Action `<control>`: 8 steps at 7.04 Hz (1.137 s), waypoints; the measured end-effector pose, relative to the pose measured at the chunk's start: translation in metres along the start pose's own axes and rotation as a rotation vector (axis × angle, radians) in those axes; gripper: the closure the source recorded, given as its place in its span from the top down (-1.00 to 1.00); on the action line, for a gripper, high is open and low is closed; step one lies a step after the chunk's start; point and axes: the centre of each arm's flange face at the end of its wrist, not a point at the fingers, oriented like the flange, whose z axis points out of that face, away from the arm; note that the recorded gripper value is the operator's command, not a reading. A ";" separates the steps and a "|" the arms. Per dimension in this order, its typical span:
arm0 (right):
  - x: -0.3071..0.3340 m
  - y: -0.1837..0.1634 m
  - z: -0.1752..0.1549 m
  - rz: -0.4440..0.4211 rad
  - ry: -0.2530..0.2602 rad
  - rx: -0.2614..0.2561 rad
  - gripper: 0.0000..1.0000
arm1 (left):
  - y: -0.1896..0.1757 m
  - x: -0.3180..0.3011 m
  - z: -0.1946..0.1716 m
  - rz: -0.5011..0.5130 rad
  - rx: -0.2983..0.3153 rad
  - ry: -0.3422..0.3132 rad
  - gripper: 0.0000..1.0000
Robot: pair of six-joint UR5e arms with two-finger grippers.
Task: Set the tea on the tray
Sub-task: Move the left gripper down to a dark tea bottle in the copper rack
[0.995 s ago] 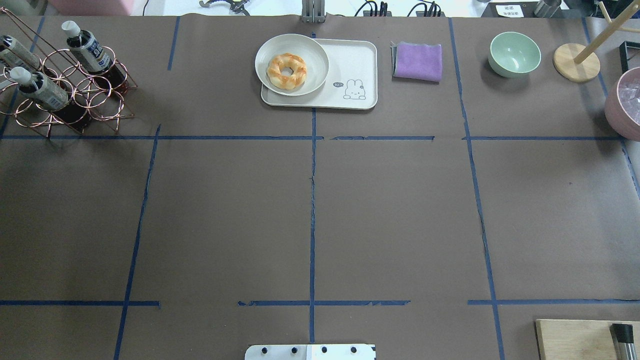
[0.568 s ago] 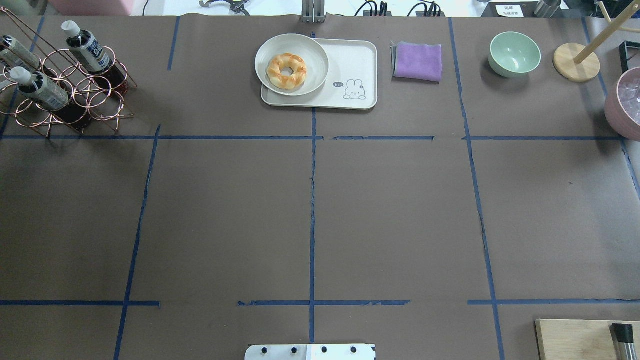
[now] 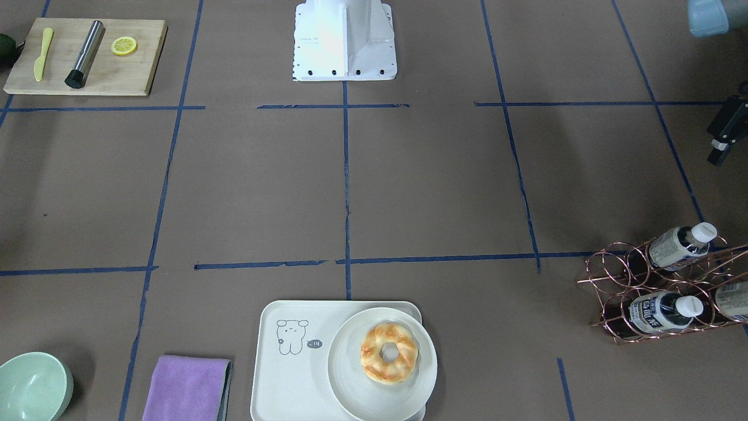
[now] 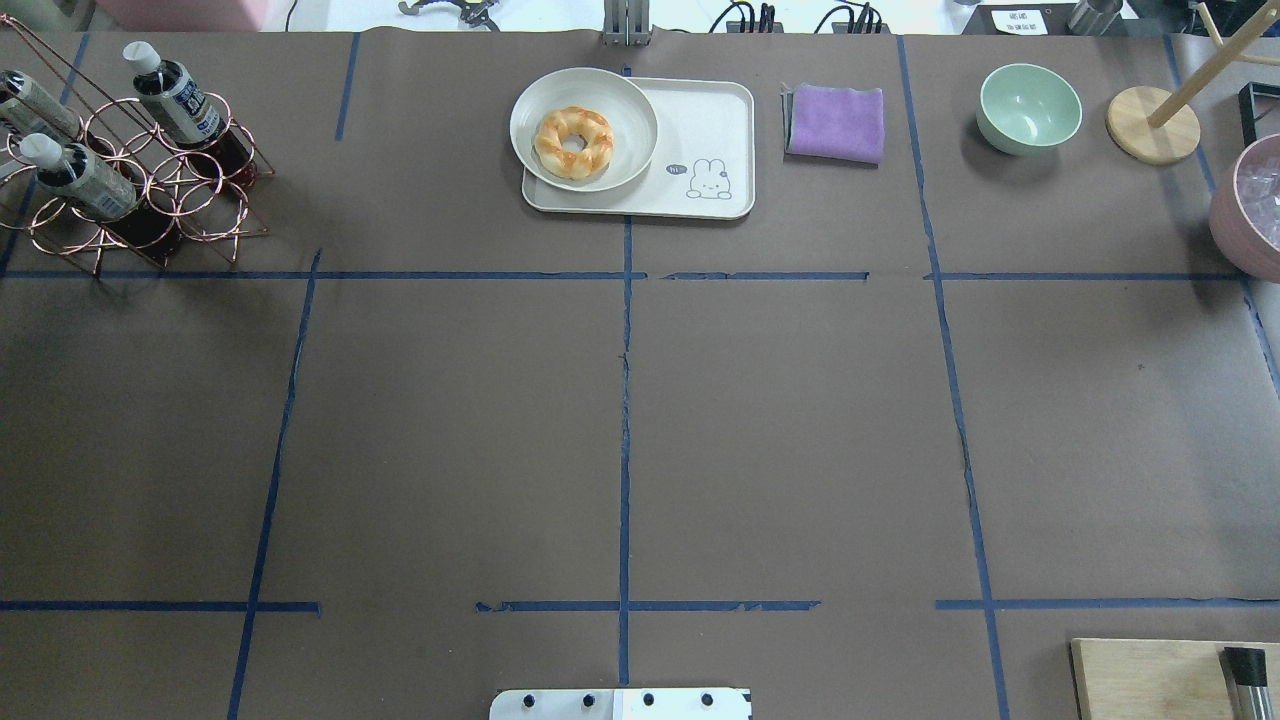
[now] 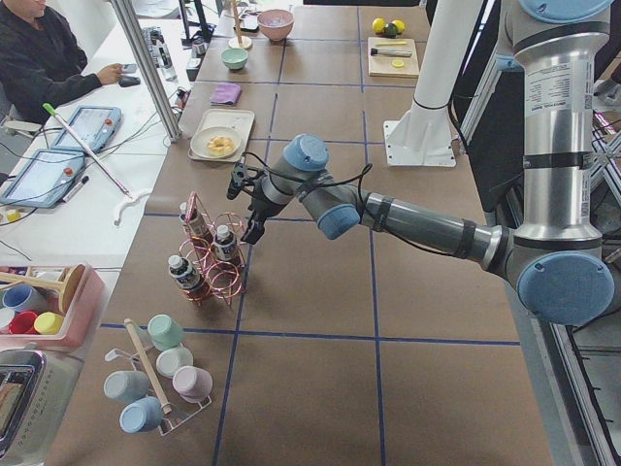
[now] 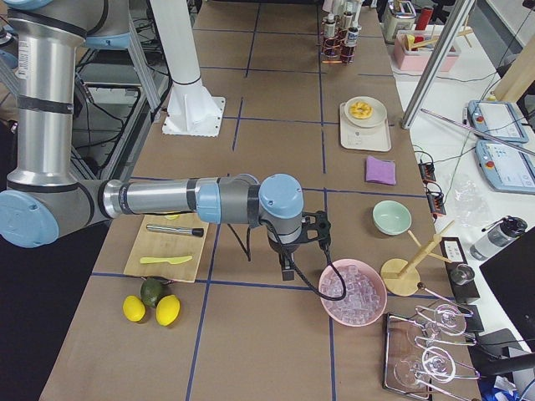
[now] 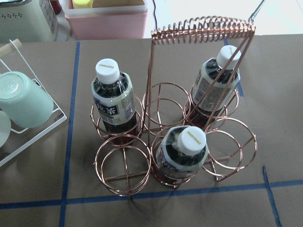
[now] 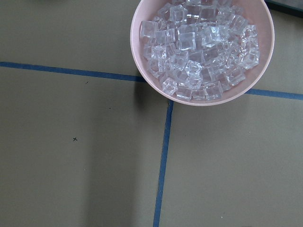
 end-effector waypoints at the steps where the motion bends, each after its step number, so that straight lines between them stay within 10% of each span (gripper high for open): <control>1: 0.000 0.000 0.000 0.000 -0.001 0.001 1.00 | 0.005 0.014 0.013 0.007 0.058 -0.027 1.00; 5: 0.000 0.000 0.000 -0.002 -0.001 0.003 1.00 | 0.002 0.012 0.071 0.045 0.265 -0.052 1.00; 8: -0.001 -0.001 -0.001 -0.001 -0.002 0.004 1.00 | 0.015 0.026 0.098 0.036 0.288 -0.044 0.99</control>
